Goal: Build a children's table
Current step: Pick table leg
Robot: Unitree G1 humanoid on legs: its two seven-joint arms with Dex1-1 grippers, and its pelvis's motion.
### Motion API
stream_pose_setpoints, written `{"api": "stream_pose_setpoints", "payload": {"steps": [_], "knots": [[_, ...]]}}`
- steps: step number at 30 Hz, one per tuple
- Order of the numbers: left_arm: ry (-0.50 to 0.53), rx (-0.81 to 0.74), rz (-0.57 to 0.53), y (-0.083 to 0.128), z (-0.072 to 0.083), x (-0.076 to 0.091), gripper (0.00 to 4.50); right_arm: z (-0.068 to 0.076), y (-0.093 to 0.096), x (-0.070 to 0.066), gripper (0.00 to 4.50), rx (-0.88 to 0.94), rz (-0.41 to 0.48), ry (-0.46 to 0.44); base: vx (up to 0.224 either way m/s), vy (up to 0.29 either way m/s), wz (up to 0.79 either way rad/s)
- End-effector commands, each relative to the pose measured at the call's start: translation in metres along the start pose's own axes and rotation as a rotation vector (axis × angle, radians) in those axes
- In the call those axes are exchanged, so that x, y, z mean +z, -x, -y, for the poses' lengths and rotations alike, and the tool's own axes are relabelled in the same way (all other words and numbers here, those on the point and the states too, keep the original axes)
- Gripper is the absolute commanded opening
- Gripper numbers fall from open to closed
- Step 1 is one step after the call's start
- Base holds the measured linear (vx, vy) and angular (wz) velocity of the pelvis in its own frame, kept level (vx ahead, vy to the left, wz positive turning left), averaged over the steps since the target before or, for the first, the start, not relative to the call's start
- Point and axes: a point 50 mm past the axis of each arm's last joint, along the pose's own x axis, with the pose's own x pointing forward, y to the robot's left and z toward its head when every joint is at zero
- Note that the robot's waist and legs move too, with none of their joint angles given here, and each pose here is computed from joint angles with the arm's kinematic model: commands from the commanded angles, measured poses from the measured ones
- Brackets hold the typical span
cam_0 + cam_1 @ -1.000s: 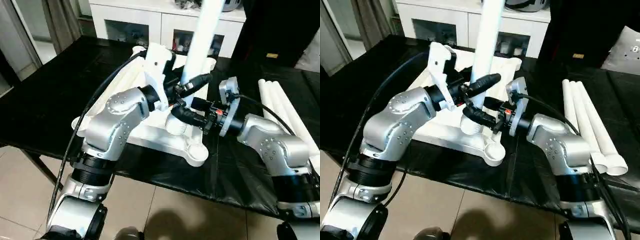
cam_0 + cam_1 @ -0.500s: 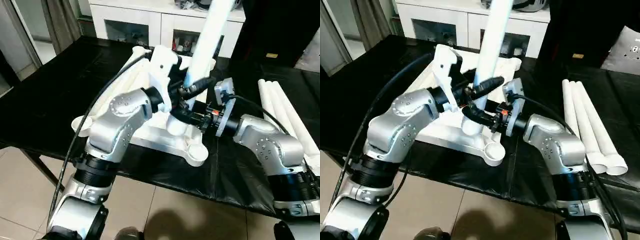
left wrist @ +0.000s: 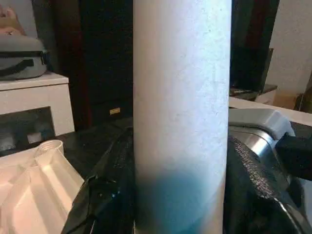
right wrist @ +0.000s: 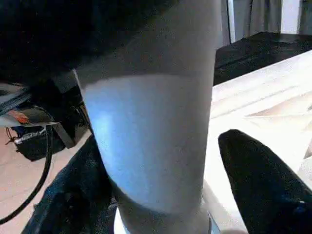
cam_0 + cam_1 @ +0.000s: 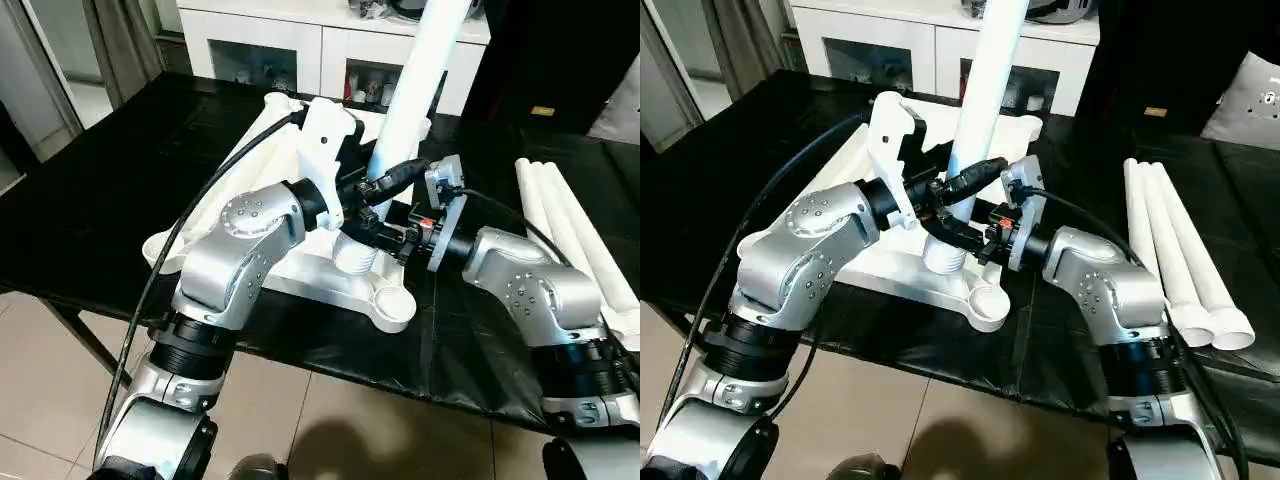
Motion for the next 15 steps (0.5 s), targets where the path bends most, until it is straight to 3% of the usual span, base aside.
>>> {"api": "stream_pose_setpoints", "payload": {"steps": [1, 10, 15], "knots": [[-0.025, -0.033, 0.015, -0.0030, 0.0073, 0.0049, 1.88, 0.0000, -0.0010, 0.0073, 3.01, 0.008, 0.027, 0.013, 0.000, 0.000, 0.00], [-0.004, -0.033, 0.022, -0.0031, 0.0076, 0.0054, 1.88, 0.0003, -0.0017, 0.0062, 2.22, 0.006, 0.031, 0.001, 0.000, 0.000, 0.00], [0.013, -0.026, 0.017, -0.0030, 0.0068, 0.0047, 1.88, 0.0012, -0.0015, 0.0042, 1.99, -0.007, 0.031, -0.005, 0.000, 0.000, 0.00]]}}
